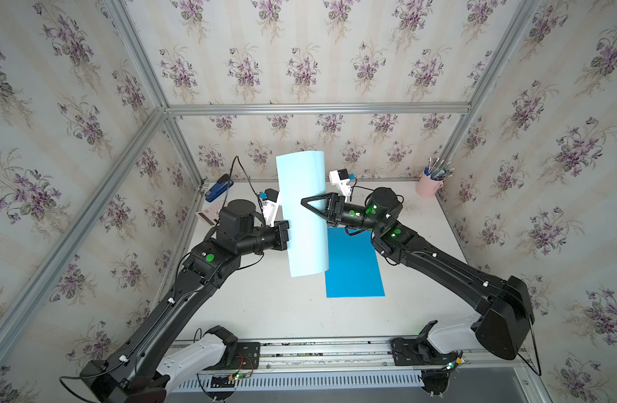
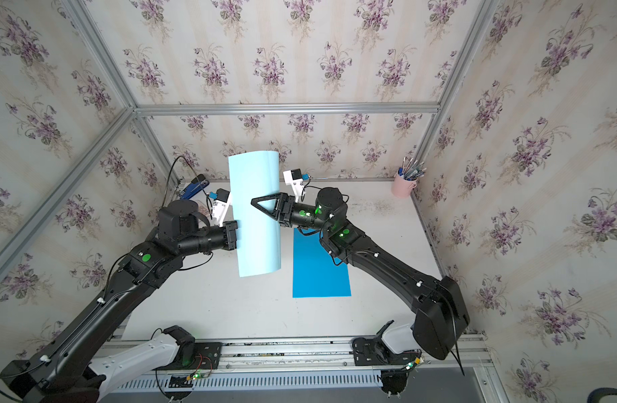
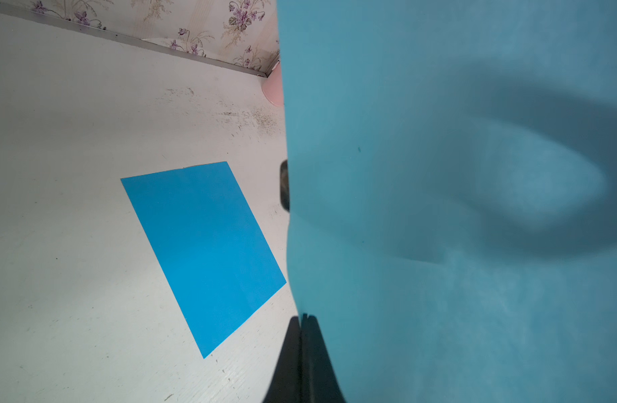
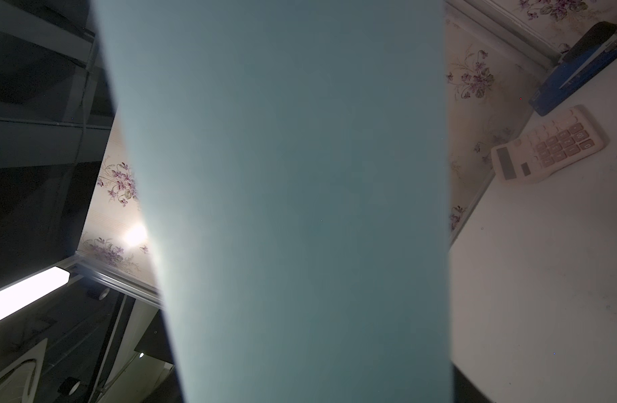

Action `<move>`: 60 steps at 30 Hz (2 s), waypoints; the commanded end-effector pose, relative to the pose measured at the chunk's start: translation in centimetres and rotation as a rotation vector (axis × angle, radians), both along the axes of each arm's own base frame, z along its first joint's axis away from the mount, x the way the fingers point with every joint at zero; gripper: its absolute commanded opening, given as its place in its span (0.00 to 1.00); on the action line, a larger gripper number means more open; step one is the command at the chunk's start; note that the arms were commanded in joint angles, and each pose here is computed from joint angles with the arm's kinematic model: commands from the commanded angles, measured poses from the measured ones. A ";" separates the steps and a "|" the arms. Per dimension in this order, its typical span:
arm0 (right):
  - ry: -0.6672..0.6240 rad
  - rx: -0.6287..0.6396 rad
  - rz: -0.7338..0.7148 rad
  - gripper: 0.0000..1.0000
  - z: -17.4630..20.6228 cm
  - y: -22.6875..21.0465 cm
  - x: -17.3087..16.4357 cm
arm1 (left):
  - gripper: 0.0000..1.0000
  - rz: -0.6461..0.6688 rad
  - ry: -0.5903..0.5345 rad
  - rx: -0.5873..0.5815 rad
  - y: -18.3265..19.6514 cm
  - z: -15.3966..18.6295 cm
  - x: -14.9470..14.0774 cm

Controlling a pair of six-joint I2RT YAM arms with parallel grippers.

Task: Fold the rectangular paper in half along the long edge
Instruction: Fold the paper.

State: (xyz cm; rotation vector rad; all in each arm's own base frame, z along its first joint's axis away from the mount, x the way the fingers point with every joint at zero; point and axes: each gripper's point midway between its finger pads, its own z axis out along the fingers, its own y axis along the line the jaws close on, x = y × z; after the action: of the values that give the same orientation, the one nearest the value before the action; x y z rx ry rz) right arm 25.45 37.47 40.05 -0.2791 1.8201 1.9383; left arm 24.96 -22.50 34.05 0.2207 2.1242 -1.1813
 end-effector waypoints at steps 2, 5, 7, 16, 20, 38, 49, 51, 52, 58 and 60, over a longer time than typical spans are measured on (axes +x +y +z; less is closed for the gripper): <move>-0.034 -0.018 -0.005 0.75 0.3 0.1 -0.3 | 0.00 0.004 -0.012 0.014 0.1 0.1 0.0; -0.037 -0.030 -0.010 0.75 0.2 0.1 -0.5 | 0.00 0.014 -0.010 0.022 0.3 0.0 0.1; -0.041 -0.042 -0.021 0.76 0.0 0.0 -0.4 | 0.00 0.022 -0.010 0.023 0.5 0.0 0.0; -0.039 -0.023 -0.033 0.65 -0.1 -0.4 -0.5 | 0.00 0.016 -0.014 0.004 0.5 0.8 -0.3; -0.048 0.012 -0.031 0.61 0.5 -0.6 -0.7 | 0.00 0.012 -0.015 -0.002 0.4 0.9 -0.4; -0.040 0.091 -0.110 0.63 1.1 -2.3 0.2 | 0.00 0.004 -0.010 -0.016 0.2 0.8 -0.6; -0.030 0.104 -0.165 0.60 0.8 -2.9 0.8 | 0.00 -0.002 -0.010 -0.033 0.1 0.8 -0.7; -0.028 0.105 -0.177 0.59 0.8 -3.1 0.9 | 0.00 -0.005 -0.010 -0.034 0.1 0.9 -0.8; -0.029 0.109 -0.186 0.59 0.8 -3.2 1.0 | 0.00 -0.005 -0.008 -0.035 0.1 0.8 -0.8; -0.035 0.114 -0.221 0.58 0.9 -3.8 1.1 | 0.00 -0.005 -0.011 -0.033 0.1 0.8 -0.8; -0.035 0.117 -0.228 0.57 0.9 -3.9 1.2 | 0.00 -0.005 -0.012 -0.033 0.1 0.8 -0.8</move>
State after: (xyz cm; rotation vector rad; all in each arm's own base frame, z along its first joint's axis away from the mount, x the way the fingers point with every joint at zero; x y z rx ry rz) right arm 26.56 34.01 39.92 -0.0637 1.6897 1.8668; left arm 24.04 -22.22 34.21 0.2019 2.1255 -1.2036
